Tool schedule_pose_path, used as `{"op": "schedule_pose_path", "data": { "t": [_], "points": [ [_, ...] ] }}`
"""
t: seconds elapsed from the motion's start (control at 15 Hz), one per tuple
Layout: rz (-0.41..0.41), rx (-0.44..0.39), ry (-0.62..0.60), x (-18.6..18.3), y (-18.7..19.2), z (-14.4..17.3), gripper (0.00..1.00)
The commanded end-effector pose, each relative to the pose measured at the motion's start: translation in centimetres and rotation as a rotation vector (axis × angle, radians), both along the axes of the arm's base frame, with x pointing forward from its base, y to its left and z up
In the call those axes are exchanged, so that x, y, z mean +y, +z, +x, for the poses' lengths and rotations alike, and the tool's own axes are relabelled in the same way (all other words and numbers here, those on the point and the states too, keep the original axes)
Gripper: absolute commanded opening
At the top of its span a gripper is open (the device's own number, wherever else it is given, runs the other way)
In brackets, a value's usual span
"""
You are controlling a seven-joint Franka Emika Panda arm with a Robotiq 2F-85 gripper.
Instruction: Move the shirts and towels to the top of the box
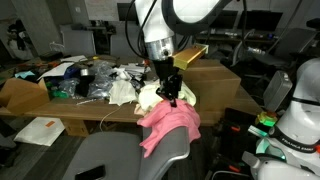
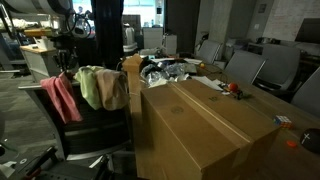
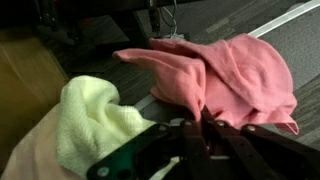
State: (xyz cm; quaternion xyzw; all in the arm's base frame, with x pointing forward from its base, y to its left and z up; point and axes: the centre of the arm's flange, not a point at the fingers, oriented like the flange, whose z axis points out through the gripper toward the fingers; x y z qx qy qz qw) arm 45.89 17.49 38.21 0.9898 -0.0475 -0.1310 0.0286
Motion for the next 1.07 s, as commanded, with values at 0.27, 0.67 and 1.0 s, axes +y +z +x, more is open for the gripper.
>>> {"op": "schedule_pose_path", "data": {
  "t": [0.27, 0.67, 1.0],
  "points": [
    [0.012, -0.09, -0.109, -3.0, 6.8, 1.1, 0.03],
    [-0.011, -0.111, -0.161, -3.9, 8.8, 1.6, 0.03],
    [-0.01, -0.155, -0.195, -3.4, 10.5, 1.2, 0.03]
  ]
}}
